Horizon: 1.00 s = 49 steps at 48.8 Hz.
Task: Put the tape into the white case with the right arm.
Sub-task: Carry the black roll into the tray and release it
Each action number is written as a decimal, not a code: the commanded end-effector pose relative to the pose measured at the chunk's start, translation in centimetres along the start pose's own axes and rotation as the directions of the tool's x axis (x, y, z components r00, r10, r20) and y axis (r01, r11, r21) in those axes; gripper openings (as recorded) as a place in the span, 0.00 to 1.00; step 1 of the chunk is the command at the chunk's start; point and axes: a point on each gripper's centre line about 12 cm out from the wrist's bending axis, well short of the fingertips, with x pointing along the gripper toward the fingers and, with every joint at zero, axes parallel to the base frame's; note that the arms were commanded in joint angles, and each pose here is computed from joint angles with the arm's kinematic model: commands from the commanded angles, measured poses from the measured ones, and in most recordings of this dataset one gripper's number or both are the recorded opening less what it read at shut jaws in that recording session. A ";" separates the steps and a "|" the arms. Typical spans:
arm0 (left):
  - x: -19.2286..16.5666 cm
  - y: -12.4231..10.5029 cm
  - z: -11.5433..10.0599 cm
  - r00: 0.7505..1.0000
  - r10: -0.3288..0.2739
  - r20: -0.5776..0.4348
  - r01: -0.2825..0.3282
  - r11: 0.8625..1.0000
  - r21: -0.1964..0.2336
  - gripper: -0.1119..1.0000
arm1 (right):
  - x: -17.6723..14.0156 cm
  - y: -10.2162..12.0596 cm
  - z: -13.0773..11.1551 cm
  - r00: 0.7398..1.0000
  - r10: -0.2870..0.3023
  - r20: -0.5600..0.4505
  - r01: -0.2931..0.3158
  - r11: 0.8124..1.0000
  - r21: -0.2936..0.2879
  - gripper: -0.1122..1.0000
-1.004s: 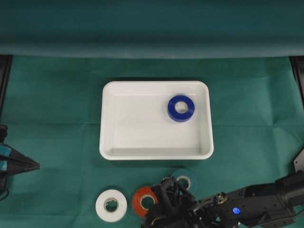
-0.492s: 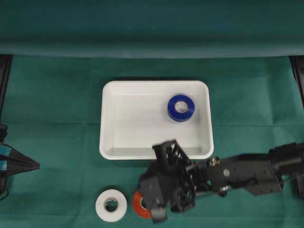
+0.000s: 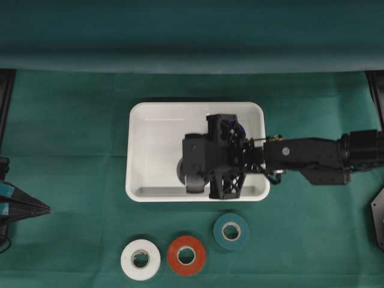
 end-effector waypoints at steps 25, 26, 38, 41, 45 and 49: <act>0.0 0.0 0.5 1.000 0.002 0.014 -0.002 1.000 -0.001 0.10 | 0.3 -0.5 -0.2 1.000 0.003 0.025 -0.003 1.000 0.011 0.10; 0.0 0.0 0.5 1.000 0.000 0.014 0.000 1.000 0.000 0.10 | 0.4 -0.5 -0.3 1.000 0.003 0.022 -0.003 1.000 0.010 0.10; 0.0 0.0 0.5 1.000 0.000 0.014 0.000 1.000 0.000 0.10 | 0.5 -0.3 -1.0 1.000 0.007 0.006 -0.007 1.000 0.009 0.59; 0.0 0.0 0.5 1.000 0.000 0.014 0.000 1.000 0.000 0.10 | 0.5 -0.3 -0.9 1.000 0.007 0.008 -0.007 1.000 0.009 0.69; 0.0 0.0 0.5 1.000 0.000 0.014 0.000 1.000 0.000 0.10 | 0.5 -0.3 -0.9 1.000 0.007 0.008 -0.007 1.000 0.009 0.62; 0.0 0.0 0.5 1.000 0.000 0.014 0.000 1.000 0.000 0.10 | 0.4 -0.3 -0.8 1.000 0.006 0.011 -0.006 1.000 0.009 0.62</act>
